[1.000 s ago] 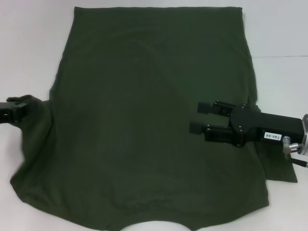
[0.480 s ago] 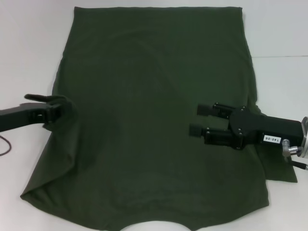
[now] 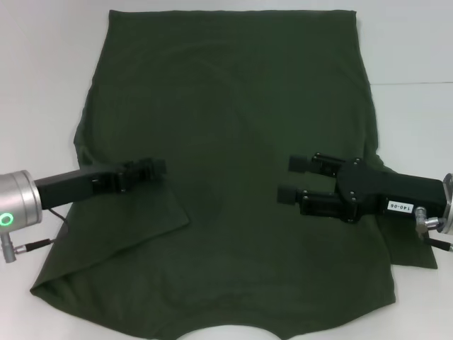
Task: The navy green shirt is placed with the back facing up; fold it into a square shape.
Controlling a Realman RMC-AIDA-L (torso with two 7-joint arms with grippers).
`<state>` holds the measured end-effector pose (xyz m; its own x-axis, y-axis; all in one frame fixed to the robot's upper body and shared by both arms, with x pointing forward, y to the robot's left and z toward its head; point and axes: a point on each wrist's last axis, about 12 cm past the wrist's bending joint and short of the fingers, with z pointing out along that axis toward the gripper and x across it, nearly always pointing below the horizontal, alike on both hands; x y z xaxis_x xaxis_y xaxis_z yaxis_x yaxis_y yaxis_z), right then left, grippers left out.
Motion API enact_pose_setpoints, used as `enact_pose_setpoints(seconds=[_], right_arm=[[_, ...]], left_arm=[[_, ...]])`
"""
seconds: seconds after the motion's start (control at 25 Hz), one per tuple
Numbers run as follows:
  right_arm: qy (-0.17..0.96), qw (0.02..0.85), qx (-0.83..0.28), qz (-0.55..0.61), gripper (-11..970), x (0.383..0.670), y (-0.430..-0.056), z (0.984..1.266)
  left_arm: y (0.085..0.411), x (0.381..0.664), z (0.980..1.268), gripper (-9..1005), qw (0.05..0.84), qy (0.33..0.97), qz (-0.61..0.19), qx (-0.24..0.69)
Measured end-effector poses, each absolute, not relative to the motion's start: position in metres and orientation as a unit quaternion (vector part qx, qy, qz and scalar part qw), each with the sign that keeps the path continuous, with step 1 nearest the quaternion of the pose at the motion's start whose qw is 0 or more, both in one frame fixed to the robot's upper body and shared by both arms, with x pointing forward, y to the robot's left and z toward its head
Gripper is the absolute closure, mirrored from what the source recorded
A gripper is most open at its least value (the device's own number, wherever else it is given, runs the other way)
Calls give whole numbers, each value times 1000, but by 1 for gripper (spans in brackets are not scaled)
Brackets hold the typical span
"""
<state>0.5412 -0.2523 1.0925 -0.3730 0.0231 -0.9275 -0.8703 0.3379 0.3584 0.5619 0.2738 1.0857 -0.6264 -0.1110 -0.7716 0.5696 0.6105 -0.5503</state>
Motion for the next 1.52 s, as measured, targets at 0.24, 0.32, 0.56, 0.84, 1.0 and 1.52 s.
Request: enact_pose_setpoints(seconds=[0.24,0.32,0.56,0.84,1.0,1.52], right_arm=[[673,465,-312,483,111,541,-253,1093],[673,465,-312,483,112,541,-253,1093],[675,464,-309,483,112,541,-254,1092],[675,463,-308,485,112,541,-254,1093],[674,464,-309,485,112,541,-253,1093],[676,464,-308,482,113,538,-256,1091]], left_arm=[[281,558,1085,634,418,798,-414,129],[284,558,1084,481,421,801,-408,124],[297,560,1075,261,427,820,-375,71],[308,563,1061,135,414,845,-338,5],[305,563,1054,134,407,850,-334,-7],[264,593,1065,135,415,838,-352,43]])
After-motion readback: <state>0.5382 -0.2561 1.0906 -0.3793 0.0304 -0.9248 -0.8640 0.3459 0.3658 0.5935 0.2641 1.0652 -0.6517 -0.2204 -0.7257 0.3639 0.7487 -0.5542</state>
